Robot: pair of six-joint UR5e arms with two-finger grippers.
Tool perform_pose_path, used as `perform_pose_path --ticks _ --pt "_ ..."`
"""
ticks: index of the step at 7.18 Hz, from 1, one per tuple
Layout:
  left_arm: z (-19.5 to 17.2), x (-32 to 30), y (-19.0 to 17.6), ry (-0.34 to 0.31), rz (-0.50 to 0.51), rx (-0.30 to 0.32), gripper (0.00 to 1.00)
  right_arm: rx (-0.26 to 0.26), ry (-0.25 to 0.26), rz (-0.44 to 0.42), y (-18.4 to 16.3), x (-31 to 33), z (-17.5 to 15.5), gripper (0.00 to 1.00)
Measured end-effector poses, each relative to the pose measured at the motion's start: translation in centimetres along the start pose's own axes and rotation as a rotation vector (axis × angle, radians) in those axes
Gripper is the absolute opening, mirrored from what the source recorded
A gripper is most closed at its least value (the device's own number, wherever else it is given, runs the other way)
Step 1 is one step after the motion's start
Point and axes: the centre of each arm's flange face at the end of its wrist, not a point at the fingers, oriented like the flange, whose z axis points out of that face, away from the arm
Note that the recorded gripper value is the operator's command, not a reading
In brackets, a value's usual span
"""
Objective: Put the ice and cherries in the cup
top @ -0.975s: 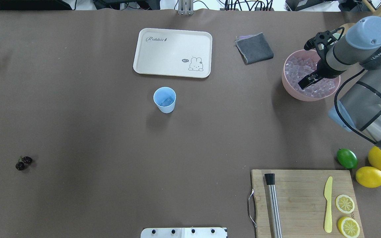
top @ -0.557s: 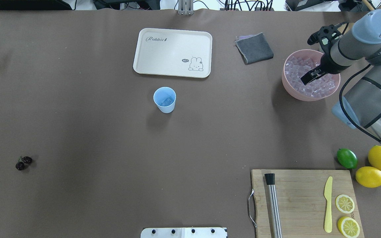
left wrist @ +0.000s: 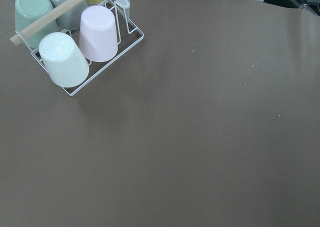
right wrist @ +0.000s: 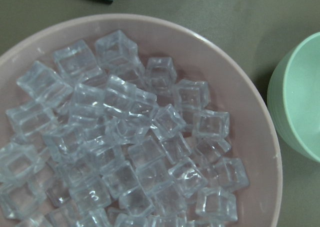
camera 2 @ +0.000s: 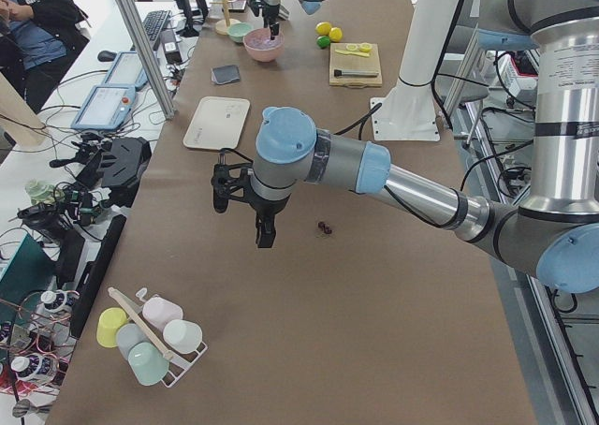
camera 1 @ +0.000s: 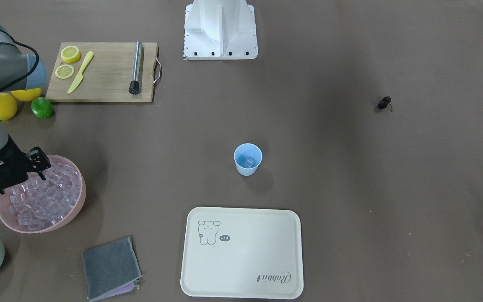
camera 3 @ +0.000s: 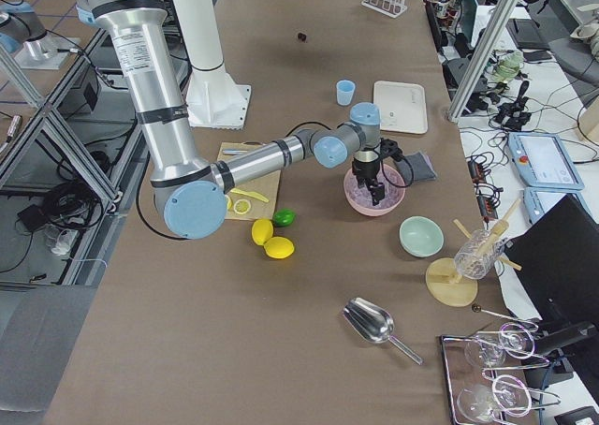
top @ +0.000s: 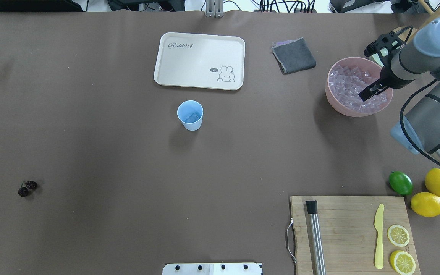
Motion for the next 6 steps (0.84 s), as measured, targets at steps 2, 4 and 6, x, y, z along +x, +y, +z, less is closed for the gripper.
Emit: perform_pose_path --ticks 2,4,6 --pt "-0.1 0.2 -0.1 0.001 0.004 0.003 0.98 -0.018 0.008 -0.004 0.7 -0.6 0.9 0.68" --pt "-0.2 0.4 0.0 0.001 0.007 0.005 0.98 -0.029 0.011 -0.003 1.2 -0.5 1.4 0.39" --pt "-0.4 0.5 0.0 0.002 0.01 0.007 0.98 -0.036 0.012 -0.002 1.6 -0.4 1.5 0.32"
